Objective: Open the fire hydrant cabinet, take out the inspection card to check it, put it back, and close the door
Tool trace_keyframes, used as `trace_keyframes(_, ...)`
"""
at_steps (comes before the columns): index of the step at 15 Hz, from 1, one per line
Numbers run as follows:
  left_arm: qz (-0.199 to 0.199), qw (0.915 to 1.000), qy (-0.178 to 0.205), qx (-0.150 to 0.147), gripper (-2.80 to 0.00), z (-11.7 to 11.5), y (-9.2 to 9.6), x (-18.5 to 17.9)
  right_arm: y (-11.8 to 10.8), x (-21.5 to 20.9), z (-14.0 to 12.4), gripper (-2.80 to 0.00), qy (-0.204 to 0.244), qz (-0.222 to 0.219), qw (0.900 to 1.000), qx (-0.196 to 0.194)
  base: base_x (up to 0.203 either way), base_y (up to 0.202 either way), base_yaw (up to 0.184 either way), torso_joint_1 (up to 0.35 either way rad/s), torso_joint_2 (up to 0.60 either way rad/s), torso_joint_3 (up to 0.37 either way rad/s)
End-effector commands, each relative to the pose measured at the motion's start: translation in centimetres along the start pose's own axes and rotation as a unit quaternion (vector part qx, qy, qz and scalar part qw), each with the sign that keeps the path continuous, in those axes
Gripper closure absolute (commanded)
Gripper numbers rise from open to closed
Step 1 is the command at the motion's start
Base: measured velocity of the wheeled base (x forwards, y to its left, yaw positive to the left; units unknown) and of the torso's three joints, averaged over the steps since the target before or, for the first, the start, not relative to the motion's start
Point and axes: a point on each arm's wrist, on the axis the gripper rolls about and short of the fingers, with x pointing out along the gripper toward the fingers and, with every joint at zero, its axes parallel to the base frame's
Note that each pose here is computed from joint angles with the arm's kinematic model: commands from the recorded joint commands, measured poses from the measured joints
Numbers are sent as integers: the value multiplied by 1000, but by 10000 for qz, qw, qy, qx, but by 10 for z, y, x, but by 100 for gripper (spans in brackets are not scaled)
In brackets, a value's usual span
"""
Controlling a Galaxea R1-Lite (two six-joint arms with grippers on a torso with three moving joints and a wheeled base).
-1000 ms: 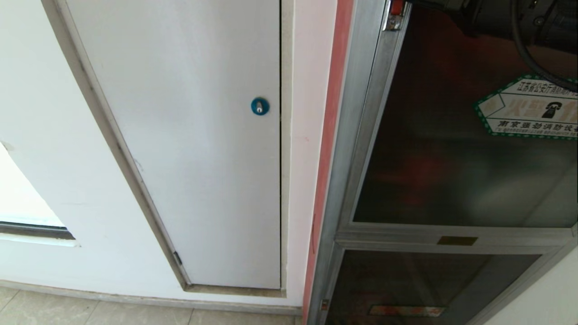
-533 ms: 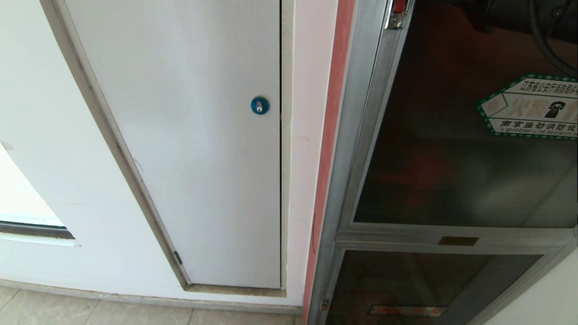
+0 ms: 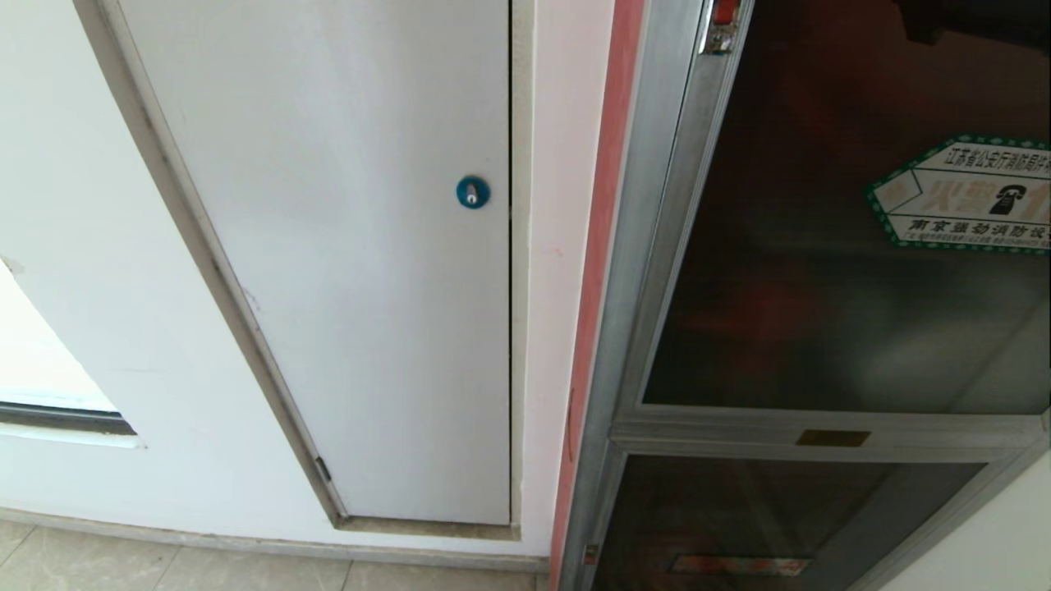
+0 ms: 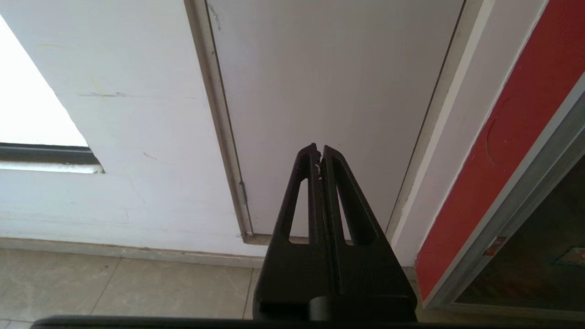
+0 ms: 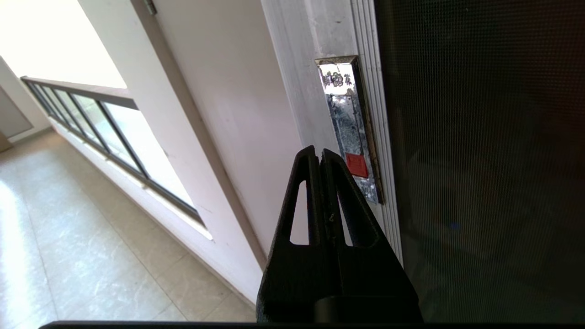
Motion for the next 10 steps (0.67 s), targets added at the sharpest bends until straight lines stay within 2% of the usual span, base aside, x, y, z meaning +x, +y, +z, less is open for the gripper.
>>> trace_keyframes(1, 6, 9999, 103, -3, 0, -6, 0, 1, 8, -17, 9, 0, -131, 53, 9999, -34, 0, 0, 0, 0, 0, 0)
trace_keyframes(6, 6, 10000, 97, -3, 0, -6, 0, 1, 19, -57, 12, 0, -172, -10, 9998, -43, 0, 0, 0, 0, 0, 0)
trace_keyframes(10, 6, 10000, 98, -3, 0, -6, 0, 1, 20, -85, 8, 0, -212, -364, 9991, -92, 0, 0, 0, 0, 0, 0)
